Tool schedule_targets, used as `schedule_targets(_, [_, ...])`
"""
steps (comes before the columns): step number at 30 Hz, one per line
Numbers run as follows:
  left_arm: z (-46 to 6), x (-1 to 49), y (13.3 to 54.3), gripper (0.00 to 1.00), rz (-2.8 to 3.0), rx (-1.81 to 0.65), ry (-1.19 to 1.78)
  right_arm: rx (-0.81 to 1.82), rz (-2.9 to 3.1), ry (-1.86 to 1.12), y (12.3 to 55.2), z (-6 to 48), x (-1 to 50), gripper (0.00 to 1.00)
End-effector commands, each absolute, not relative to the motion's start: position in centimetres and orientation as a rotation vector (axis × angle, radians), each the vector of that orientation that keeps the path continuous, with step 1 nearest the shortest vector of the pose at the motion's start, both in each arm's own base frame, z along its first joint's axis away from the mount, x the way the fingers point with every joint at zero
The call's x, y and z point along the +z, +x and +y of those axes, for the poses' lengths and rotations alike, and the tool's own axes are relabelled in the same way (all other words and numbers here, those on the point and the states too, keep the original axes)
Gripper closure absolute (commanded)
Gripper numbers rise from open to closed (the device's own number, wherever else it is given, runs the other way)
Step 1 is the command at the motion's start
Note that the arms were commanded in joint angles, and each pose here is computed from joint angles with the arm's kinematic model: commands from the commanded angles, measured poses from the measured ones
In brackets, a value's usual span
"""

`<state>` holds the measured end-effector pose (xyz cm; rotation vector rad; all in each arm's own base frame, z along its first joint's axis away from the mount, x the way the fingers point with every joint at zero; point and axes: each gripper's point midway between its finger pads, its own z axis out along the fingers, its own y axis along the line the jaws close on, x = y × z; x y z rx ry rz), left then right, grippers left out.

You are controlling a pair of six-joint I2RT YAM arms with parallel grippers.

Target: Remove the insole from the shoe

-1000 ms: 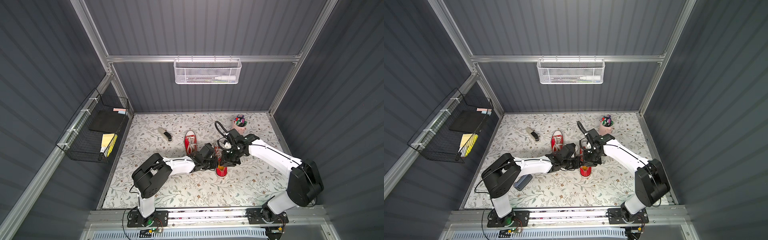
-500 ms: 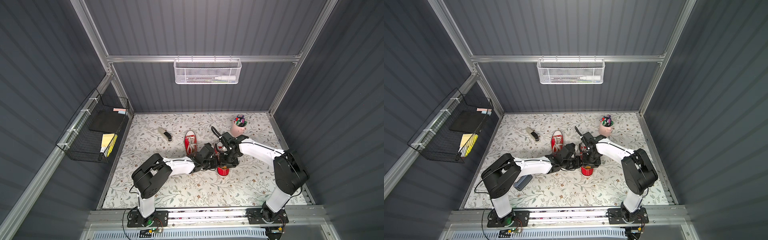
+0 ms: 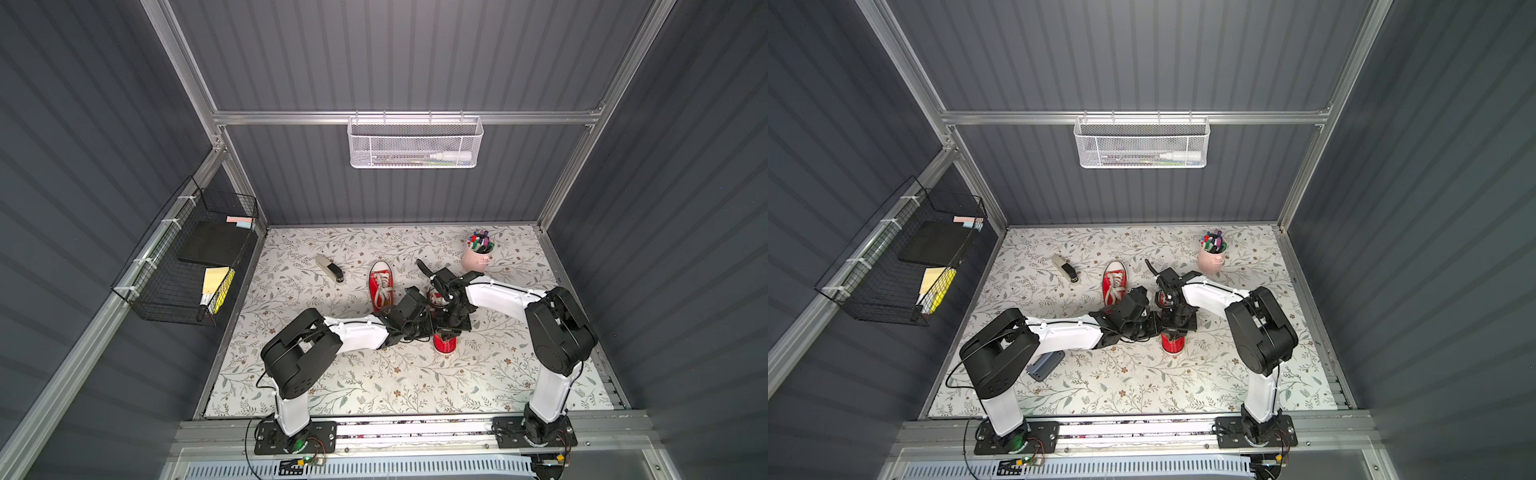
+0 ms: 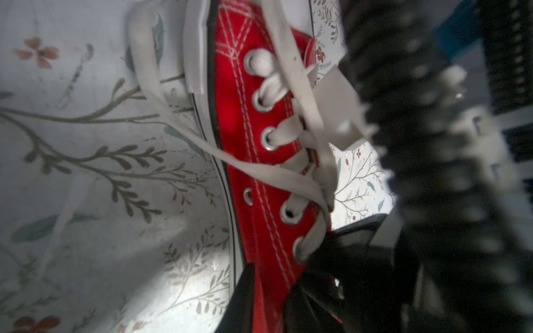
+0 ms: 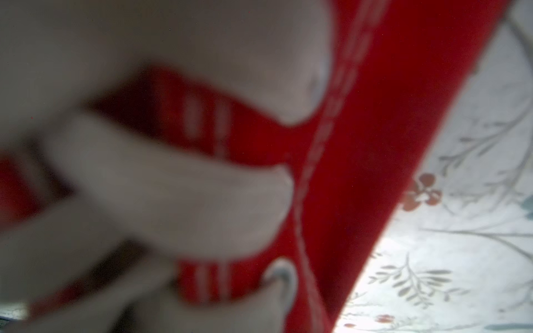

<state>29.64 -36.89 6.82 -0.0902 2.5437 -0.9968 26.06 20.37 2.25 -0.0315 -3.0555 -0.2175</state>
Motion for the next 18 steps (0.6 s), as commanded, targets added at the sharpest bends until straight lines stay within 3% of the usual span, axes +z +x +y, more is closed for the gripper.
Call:
schedule_targets(1, [-34.6,9.4,31.2,0.63,2.43,-0.897,-0.128,-0.184,-3.023,-0.035,25.3,20.2,0.2,1.0])
schedule_targets(4, [-33.2,10.6,30.8,0.53,2.363,-0.805,-0.008,-0.29,-3.045,-0.057,26.0,21.5,2.4,1.0])
schedule_targets(10, [-31.9,10.0,26.1,0.37,2.302,-0.768,0.29,-0.483,-3.028,-0.127,26.7,23.7,5.1,1.0])
schedule_targets(13, [-32.4,9.3,23.8,0.2,2.238,-0.762,0.454,-0.56,-2.994,-0.149,26.5,24.7,5.9,1.0])
schedule_targets(18, [-34.2,8.4,22.6,0.08,2.136,-0.662,0.663,-0.609,-2.965,-0.174,26.3,25.2,6.4,1.0])
